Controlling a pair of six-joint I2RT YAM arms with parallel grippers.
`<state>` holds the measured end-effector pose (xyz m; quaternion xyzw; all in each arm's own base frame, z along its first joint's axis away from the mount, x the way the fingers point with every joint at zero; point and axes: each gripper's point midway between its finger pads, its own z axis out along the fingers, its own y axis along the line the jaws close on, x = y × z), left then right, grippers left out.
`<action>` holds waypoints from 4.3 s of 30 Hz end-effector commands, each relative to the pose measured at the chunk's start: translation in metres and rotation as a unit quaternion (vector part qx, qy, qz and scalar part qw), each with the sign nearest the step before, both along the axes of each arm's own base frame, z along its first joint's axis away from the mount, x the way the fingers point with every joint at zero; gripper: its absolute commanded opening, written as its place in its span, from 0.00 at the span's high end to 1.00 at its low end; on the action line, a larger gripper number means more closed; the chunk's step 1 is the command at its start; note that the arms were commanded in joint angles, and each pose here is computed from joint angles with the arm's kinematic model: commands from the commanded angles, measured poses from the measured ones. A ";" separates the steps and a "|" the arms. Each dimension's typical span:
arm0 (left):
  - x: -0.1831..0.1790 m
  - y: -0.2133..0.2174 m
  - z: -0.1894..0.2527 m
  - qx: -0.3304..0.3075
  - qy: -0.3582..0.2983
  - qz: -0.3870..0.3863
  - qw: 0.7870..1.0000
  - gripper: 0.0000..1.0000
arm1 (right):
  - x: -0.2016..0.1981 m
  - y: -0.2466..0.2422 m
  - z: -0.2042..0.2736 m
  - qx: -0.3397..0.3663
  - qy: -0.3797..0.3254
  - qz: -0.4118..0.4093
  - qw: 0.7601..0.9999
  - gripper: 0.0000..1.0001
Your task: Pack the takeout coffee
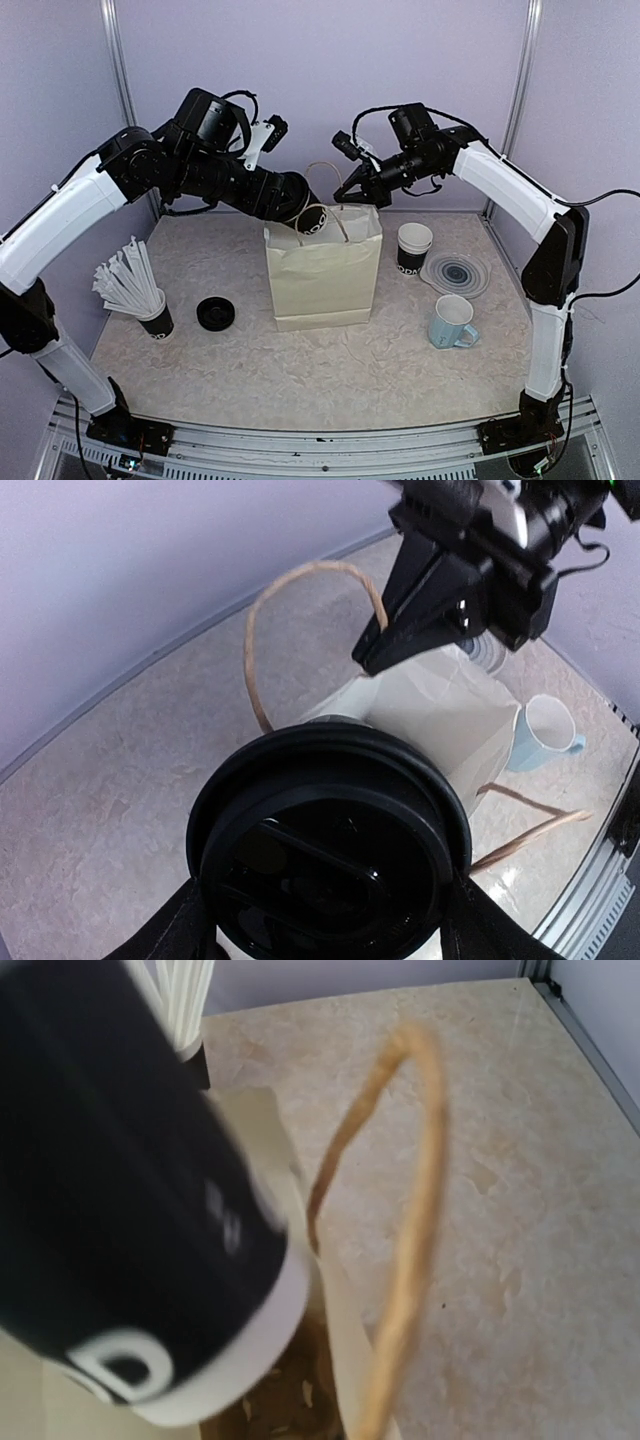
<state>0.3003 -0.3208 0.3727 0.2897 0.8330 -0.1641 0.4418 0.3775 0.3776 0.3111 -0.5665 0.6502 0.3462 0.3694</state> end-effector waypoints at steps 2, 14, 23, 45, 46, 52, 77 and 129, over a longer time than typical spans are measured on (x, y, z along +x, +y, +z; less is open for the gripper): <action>-0.022 -0.004 -0.007 -0.014 0.008 -0.023 1.000 0.46 | -0.019 -0.006 0.034 0.022 -0.018 -0.005 1.000 1.00; -0.052 -0.030 -0.042 0.050 0.012 -0.024 0.998 0.46 | -0.087 0.009 0.027 0.004 0.008 0.057 0.998 1.00; -0.078 -0.034 -0.065 0.132 -0.019 -0.019 0.991 0.47 | -0.119 0.002 0.038 0.005 0.029 0.072 0.997 1.00; -0.142 -0.031 -0.094 0.221 -0.081 0.002 0.972 0.49 | -0.193 -0.017 0.043 0.042 0.065 0.155 0.985 0.92; -0.144 -0.030 -0.099 0.226 -0.076 0.000 0.971 0.49 | -0.194 -0.016 0.043 0.042 0.065 0.158 0.984 0.91; -0.160 -0.029 -0.107 0.233 -0.054 -0.009 0.971 0.49 | -0.194 -0.018 0.045 0.024 0.056 0.179 0.982 0.68; -0.192 -0.013 -0.109 0.139 -0.037 -0.018 0.990 0.50 | -0.028 -0.033 -0.156 -0.184 0.081 -0.055 0.978 0.51; -0.212 -0.048 -0.110 0.102 -0.058 -0.053 0.992 0.50 | -0.077 0.055 -0.201 -0.174 0.176 0.113 0.962 0.53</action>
